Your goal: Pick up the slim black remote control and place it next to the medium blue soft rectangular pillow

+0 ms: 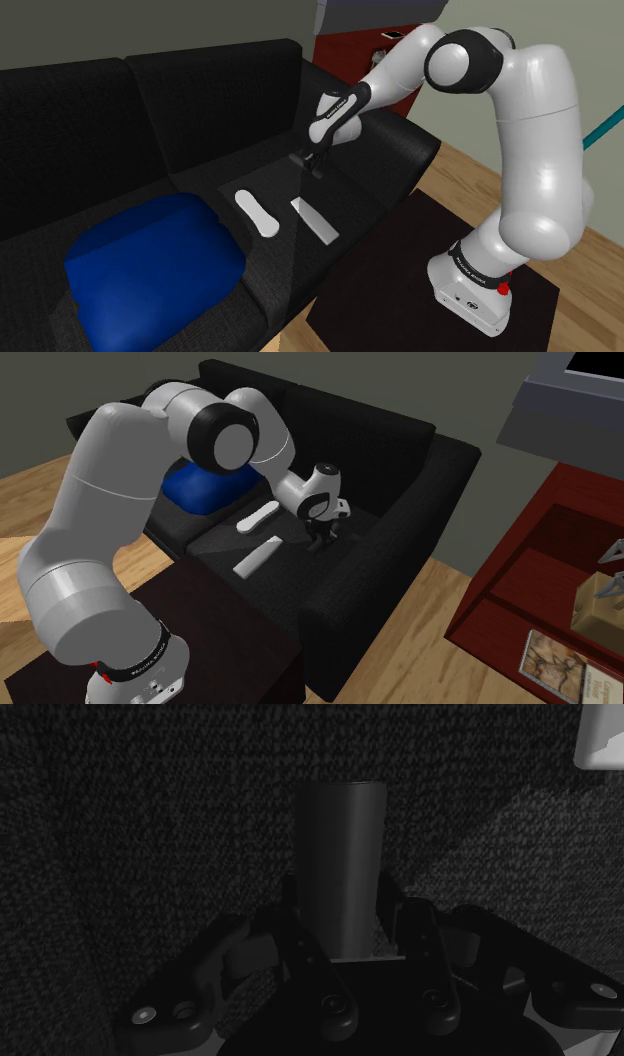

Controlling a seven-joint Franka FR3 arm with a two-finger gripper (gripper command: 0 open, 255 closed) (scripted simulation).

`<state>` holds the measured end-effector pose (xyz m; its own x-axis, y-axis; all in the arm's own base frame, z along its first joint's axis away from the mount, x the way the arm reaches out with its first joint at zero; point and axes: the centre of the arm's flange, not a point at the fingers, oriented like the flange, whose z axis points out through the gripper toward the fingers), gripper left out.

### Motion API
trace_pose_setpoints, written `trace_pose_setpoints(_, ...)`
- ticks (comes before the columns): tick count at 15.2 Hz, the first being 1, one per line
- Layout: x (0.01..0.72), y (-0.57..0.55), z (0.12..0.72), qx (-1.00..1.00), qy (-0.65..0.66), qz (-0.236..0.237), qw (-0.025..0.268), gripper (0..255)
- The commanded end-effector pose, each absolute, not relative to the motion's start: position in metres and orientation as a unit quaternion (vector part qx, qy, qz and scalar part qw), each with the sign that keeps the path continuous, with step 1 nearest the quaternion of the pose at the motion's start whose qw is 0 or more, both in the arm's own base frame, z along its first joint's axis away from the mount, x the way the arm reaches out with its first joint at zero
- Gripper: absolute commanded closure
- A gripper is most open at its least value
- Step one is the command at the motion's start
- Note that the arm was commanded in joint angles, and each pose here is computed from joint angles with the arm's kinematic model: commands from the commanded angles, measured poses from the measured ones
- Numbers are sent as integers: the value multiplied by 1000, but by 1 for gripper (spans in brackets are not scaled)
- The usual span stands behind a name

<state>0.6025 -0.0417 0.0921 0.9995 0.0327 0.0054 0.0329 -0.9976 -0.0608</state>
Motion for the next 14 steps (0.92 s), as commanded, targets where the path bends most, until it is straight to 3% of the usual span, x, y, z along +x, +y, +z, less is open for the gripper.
trace_pose_setpoints(1, 603, -42, 102, -999, -16, -2, 30, 255)
trace_pose_setpoints(14, 603, -42, 171, -999, -16, -2, 30, 255)
